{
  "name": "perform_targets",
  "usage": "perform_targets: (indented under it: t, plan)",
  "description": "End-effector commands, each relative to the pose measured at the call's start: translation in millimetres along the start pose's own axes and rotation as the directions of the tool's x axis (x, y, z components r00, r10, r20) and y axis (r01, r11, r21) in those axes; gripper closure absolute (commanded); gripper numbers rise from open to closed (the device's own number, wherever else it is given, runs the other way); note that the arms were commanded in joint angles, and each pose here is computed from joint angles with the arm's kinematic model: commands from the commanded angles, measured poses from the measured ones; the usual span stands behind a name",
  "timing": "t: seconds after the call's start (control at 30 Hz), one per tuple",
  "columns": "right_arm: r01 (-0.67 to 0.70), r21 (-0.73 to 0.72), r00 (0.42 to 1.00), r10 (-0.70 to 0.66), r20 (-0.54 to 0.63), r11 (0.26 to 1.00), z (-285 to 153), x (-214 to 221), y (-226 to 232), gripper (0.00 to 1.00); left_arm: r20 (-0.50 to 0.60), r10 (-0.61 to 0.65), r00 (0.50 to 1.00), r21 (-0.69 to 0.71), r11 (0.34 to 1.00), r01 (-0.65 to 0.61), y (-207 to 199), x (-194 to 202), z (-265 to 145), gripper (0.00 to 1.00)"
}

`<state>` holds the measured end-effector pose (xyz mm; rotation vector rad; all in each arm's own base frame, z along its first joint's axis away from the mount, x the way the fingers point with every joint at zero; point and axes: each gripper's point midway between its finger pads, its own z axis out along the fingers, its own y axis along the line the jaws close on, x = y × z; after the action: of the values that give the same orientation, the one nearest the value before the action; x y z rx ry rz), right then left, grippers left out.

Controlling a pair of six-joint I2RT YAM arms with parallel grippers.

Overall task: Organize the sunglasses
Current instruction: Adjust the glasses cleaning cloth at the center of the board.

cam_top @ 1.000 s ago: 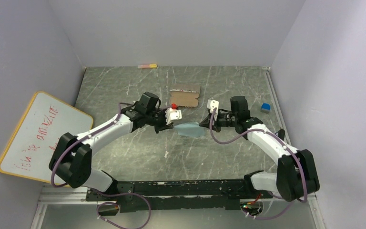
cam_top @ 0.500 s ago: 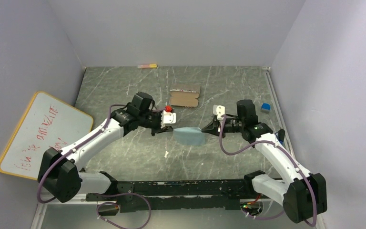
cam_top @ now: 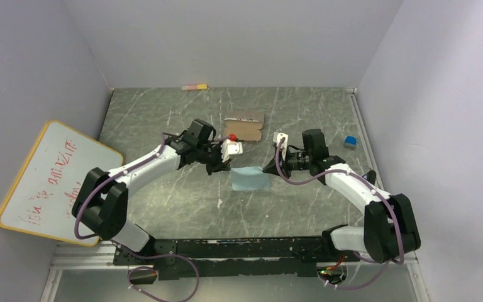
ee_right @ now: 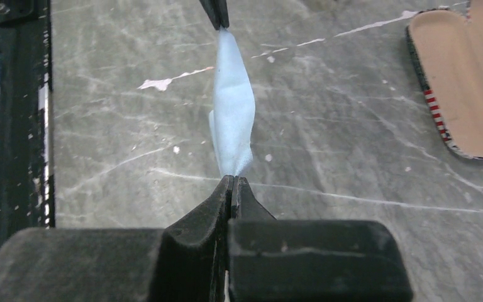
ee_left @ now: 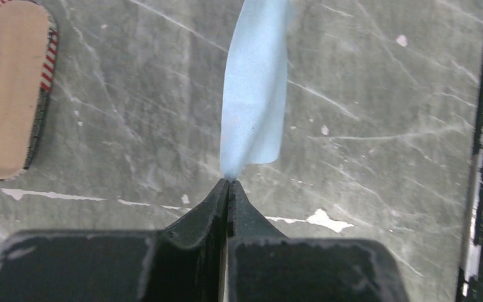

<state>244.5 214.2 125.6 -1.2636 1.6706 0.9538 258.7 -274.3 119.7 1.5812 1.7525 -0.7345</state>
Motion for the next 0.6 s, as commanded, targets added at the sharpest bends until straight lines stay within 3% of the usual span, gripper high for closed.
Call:
perform_targets:
  t: [0.0,0.57]
  plan:
    - [0.069,0.087,0.995,-0.074,0.06,0.994,5,-27,-31,1.0,0.034,0.015,0.999,-0.089,0.996,-0.012,30,-21,5,0.95]
    - [0.019,0.184,1.0,-0.022,0.011,0.983,25,-2,-75,1.0,-0.005,-0.01,1.0,-0.183,0.983,0.009,69,-11,31,0.95]
